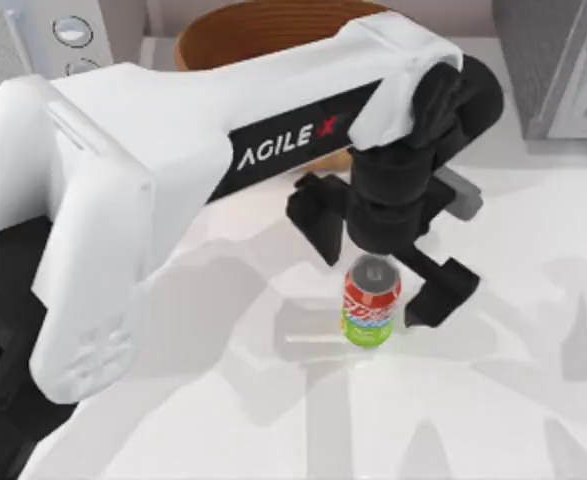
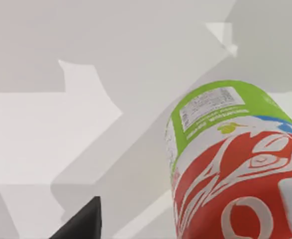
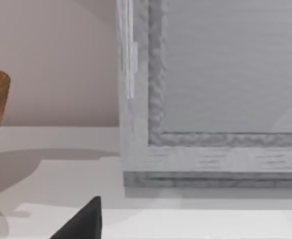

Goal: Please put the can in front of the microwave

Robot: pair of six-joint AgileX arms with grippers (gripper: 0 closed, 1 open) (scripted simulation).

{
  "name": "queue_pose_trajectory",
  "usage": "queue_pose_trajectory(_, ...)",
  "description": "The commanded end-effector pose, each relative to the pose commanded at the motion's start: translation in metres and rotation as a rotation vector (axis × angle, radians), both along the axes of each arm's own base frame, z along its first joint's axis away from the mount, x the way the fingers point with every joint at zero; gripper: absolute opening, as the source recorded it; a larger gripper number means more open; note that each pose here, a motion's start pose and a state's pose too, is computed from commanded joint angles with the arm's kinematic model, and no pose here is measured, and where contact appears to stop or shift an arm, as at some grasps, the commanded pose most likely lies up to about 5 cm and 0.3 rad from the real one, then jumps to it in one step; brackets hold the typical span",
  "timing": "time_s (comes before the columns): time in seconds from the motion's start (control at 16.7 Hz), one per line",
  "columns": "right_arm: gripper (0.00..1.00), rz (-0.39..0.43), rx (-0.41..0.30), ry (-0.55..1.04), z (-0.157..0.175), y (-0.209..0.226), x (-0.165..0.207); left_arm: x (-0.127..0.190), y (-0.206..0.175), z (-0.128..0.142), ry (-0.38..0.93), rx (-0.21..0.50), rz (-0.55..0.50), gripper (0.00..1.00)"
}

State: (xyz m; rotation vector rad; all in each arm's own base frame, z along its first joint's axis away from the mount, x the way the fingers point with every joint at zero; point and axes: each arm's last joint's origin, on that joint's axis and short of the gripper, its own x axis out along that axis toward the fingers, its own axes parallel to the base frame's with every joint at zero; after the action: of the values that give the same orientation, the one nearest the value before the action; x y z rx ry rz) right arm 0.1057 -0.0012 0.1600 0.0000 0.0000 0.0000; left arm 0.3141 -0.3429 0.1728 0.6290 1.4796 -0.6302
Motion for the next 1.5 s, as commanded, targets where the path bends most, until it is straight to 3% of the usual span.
queue_pose_trajectory(0.36,1.0,0.0,0.0,0.0,0.0,0.0,0.0,-0.001,0.0004,-0.0128,0.0,0.0,0.0,1.0)
queue_pose_trajectory(1.14,1.0,0.0,0.0,0.0,0.0,0.0,0.0,-0.001,0.0004,-0.0128,0.0,0.0,0.0,0.02)
queue_pose_trajectory(1.5,1.0,0.0,0.0,0.0,0.0,0.0,0.0,-0.001,0.0004,-0.0128,0.0,0.0,0.0,0.0)
